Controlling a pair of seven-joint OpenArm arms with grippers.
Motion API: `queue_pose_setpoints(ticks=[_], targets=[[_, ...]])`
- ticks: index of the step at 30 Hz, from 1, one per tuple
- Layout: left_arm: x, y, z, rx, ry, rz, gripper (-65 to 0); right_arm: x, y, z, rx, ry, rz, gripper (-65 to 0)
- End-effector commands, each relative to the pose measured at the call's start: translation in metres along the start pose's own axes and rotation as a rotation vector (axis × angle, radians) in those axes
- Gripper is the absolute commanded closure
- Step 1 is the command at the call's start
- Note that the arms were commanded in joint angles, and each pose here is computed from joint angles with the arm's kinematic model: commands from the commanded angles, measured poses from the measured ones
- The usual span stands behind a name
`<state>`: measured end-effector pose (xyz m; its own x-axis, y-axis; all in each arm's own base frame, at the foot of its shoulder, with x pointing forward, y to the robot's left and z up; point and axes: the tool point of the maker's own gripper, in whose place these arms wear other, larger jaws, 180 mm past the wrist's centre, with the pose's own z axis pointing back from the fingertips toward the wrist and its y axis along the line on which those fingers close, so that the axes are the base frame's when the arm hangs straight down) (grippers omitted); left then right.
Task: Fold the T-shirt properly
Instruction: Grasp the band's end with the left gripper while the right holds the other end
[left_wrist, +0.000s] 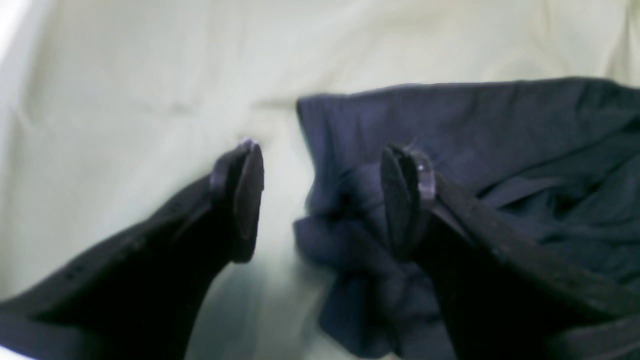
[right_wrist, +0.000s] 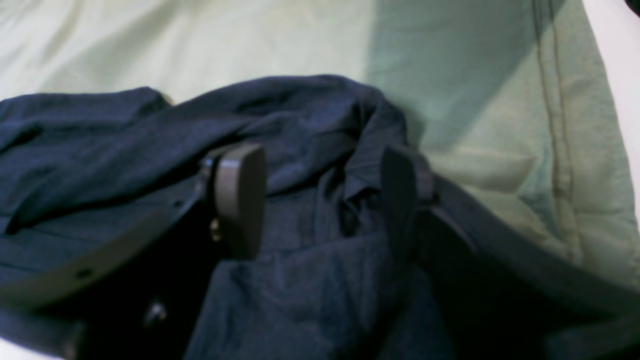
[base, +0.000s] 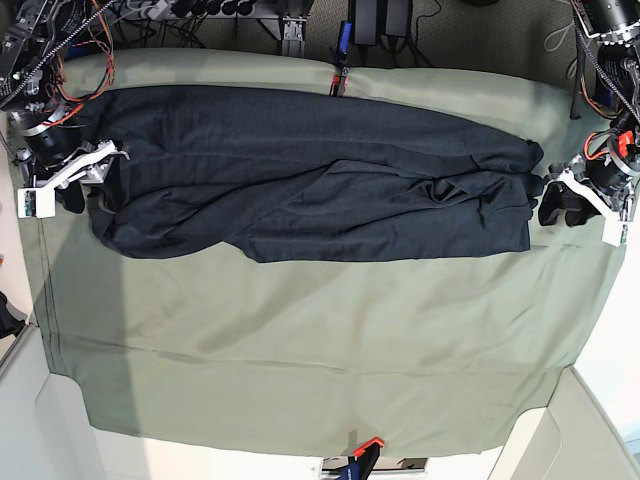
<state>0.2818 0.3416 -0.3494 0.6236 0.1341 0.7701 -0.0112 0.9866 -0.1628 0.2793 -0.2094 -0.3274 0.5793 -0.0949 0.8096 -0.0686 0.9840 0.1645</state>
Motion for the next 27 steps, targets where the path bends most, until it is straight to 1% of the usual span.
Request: queue_pose_setpoints(ticks=[1,3,5,8,11,14,16,18,21,25,27], targets=[[0.009,0.007,0.002,0.004,-0.033,-0.001,-39.5,0.016,-0.001,0.002,0.000,-0.053,0.018,-36.4],[-0.004,0.012,-0.001,-0.002,-0.010,0.024,-39.5,0.018,-0.003,0.003,-0.010,-0.058,0.014,-36.4],[-0.010,0.016,-0.002,-0.003,0.001,0.036,-39.5,0.022,-0.012,0.004,-0.052,-0.075,0.002,-36.4],[-0.007,0.018,-0.001,0.000,-0.004,0.027,-39.5,0.030,-0.030,0.006,-0.141,-0.108,0.011,-36.4],[0.006,0.023,0.002,0.008,-0.040,0.005,-39.5,0.039,-0.035,0.004,-0.173,-0.120,0.030,-36.4],[0.024,0.025,0.001,0.010,-0.077,-0.010,-39.5,0.054,-0.037,-0.007,-0.167,-0.151,0.013,-36.4],[0.037,0.025,-0.001,0.008,-0.103,-0.016,-39.5,0.059,-0.042,-0.020,-0.165,-0.148,-0.011,-36.4],[0.047,0.023,-0.004,0.003,-0.117,-0.022,-39.5,0.056,-0.050,-0.036,-0.167,-0.120,-0.036,-36.4],[0.050,0.021,-0.013,0.000,-0.093,-0.059,-39.5,0.048,-0.058,-0.058,-0.153,-0.066,-0.056,-36.4],[0.052,0.017,-0.034,-0.004,-0.064,-0.112,-39.5,0.035,-0.049,-0.079,-0.083,-0.007,-0.046,-36.4],[0.053,0.014,-0.046,-0.015,-0.049,-0.109,-39.5,0.027,-0.040,-0.085,-0.058,0.020,-0.035,-36.4]])
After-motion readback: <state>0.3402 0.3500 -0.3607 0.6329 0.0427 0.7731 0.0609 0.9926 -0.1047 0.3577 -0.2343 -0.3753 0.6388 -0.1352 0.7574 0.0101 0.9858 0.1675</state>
